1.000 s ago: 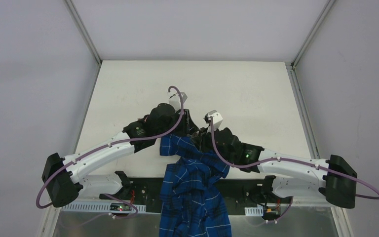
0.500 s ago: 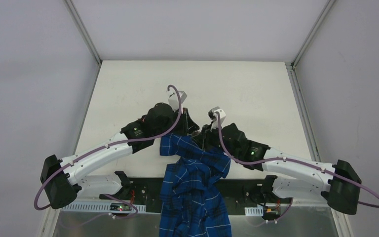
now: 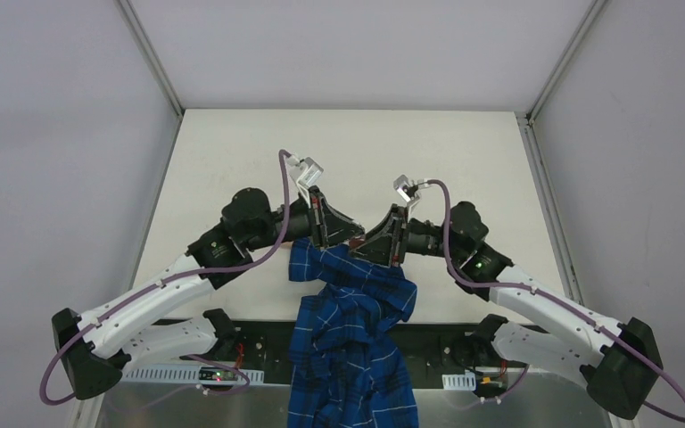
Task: Paint the nails
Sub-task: Screw the nail polish bottle.
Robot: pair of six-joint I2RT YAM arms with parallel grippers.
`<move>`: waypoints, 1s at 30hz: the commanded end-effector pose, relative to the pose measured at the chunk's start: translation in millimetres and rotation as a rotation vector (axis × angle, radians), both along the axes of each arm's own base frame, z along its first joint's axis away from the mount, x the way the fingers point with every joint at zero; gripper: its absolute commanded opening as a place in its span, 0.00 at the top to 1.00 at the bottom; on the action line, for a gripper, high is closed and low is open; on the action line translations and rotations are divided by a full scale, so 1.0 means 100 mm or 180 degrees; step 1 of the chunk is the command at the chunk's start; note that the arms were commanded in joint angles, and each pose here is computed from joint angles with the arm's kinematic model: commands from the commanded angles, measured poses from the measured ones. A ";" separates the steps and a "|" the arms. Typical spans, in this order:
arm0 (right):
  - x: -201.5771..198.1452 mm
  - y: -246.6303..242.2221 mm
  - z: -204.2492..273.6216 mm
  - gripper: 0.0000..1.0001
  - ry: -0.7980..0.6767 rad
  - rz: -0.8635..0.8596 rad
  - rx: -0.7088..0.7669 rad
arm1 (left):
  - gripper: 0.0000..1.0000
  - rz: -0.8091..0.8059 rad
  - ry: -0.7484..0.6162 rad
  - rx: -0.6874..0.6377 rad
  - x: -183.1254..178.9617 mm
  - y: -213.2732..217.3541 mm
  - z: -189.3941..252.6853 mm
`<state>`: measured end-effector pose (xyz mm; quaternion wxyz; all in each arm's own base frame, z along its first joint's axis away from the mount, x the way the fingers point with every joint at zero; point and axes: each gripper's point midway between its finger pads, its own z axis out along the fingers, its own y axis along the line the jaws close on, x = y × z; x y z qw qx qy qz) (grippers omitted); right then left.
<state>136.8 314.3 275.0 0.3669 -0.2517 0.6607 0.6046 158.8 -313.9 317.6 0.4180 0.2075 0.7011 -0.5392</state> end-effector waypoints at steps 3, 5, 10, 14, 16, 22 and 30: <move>-0.13 -0.02 0.62 1.00 -0.0193 0.0475 0.0717 | 1.00 -0.1420 -0.0468 -0.0251 -0.89 0.07 0.24; -0.20 -0.02 0.66 1.00 -0.0180 0.0646 0.0774 | 1.00 -0.1508 -0.0542 -0.0296 -0.95 0.10 0.28; -0.23 0.00 0.71 1.00 -0.0208 0.0775 0.0844 | 1.00 -0.1540 -0.0647 -0.0328 -0.98 0.12 0.32; -0.14 0.02 0.63 1.00 -0.0163 0.0635 0.0761 | 1.00 -0.1416 -0.0653 -0.0323 -0.91 0.11 0.33; -0.10 0.03 0.59 1.00 -0.0136 0.0542 0.0708 | 0.89 -0.1273 -0.0629 -0.0308 -0.83 0.09 0.31; -0.01 -0.02 0.47 1.00 -0.0097 0.0248 0.0528 | 0.27 -0.1079 -0.0571 -0.0249 -0.71 0.07 0.22; 0.07 -0.18 0.33 1.00 -0.0131 -0.0147 0.0116 | 0.03 -0.0549 -0.0544 -0.0049 -0.40 0.09 0.13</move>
